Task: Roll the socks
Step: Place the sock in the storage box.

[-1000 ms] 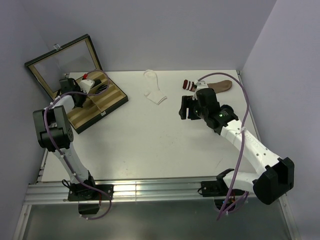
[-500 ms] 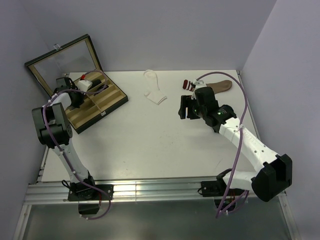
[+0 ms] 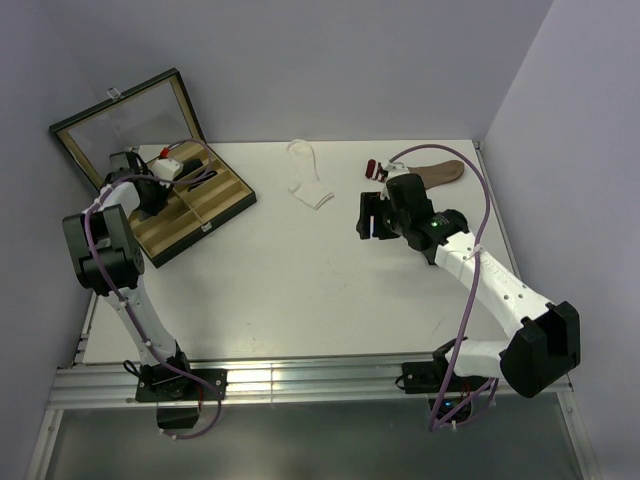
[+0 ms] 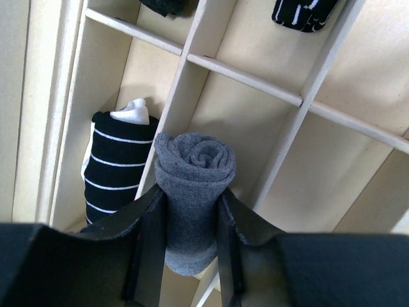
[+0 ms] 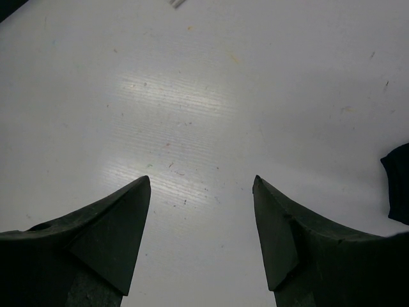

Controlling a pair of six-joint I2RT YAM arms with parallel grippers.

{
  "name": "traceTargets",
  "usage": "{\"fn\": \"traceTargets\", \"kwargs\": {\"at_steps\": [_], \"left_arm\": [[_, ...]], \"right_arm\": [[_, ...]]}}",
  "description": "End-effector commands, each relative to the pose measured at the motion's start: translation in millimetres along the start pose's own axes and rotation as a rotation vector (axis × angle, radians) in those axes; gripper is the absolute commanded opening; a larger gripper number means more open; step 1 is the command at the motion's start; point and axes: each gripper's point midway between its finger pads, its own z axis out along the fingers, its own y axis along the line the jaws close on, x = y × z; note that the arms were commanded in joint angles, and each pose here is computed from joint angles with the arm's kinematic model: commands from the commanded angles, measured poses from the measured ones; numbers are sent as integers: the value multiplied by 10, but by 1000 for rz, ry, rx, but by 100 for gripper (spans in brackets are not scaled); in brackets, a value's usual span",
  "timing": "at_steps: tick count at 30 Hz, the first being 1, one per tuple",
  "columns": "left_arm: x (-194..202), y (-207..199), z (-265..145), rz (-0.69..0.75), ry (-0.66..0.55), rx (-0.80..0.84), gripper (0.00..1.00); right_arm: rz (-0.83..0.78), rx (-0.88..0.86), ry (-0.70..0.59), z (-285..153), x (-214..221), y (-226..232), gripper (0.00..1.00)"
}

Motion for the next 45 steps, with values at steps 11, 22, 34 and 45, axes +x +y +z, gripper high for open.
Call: {"fn": "traceTargets", "kwargs": {"at_steps": [11,22,34,45], "left_arm": [[-22,-115,-108,-16,-6,72,36],[-165,-58,-210,-33,-58,66,37],[-270,-19,-260,-55,-100,74,45],[-262,-127,-115,-88,-111,136,31]], "right_arm": [[-13,-11,-51,-50,-242,39,72],[-9,-32,-41,-44,-223,77,71],[-7,-36,-41,-37,-224,81,71],[-1,-48,-32,-17,-215,106,70]]}}
